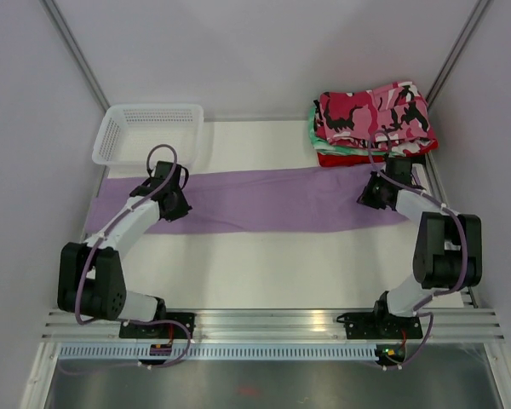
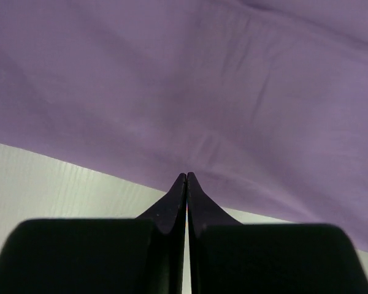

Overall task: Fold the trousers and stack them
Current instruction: Fold the trousers

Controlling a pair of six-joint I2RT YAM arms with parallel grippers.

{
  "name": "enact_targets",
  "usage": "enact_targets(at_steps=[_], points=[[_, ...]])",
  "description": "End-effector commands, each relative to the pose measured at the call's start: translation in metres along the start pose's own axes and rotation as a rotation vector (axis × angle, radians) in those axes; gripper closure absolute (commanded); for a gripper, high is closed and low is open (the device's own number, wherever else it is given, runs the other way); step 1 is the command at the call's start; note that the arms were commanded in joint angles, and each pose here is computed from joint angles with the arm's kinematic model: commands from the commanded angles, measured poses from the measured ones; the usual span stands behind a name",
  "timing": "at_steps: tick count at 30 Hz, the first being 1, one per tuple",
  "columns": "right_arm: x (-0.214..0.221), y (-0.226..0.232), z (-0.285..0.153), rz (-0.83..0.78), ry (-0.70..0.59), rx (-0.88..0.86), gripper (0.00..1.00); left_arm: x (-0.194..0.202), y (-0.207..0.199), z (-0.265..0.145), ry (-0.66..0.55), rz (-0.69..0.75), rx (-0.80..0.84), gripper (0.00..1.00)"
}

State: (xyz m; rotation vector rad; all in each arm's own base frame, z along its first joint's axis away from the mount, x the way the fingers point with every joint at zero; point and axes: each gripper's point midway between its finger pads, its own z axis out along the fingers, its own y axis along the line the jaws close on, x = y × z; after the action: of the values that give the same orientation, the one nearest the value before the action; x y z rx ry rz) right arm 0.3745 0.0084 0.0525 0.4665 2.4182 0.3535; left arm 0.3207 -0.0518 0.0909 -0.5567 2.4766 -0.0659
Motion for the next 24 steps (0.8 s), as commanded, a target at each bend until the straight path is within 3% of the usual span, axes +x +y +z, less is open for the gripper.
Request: enact_targets(at_steps=[1,10,24], points=[[-0.016,-0.001,0.020,-0.018,-0.034,0.061,1.00,-0.011,-0.009,0.015,-0.028,-0.044,0.005,0.98],[-0.009,-0.024,0.033,-0.009,-0.008,0.182,0.97,0.002,-0.002,0.076,0.102,0.038,-0.135,0.98],[0.053,-0.060,-0.008,0.046,0.085,0.348,1.00,0.063,0.029,0.052,0.237,-0.001,-0.169,0.98]])
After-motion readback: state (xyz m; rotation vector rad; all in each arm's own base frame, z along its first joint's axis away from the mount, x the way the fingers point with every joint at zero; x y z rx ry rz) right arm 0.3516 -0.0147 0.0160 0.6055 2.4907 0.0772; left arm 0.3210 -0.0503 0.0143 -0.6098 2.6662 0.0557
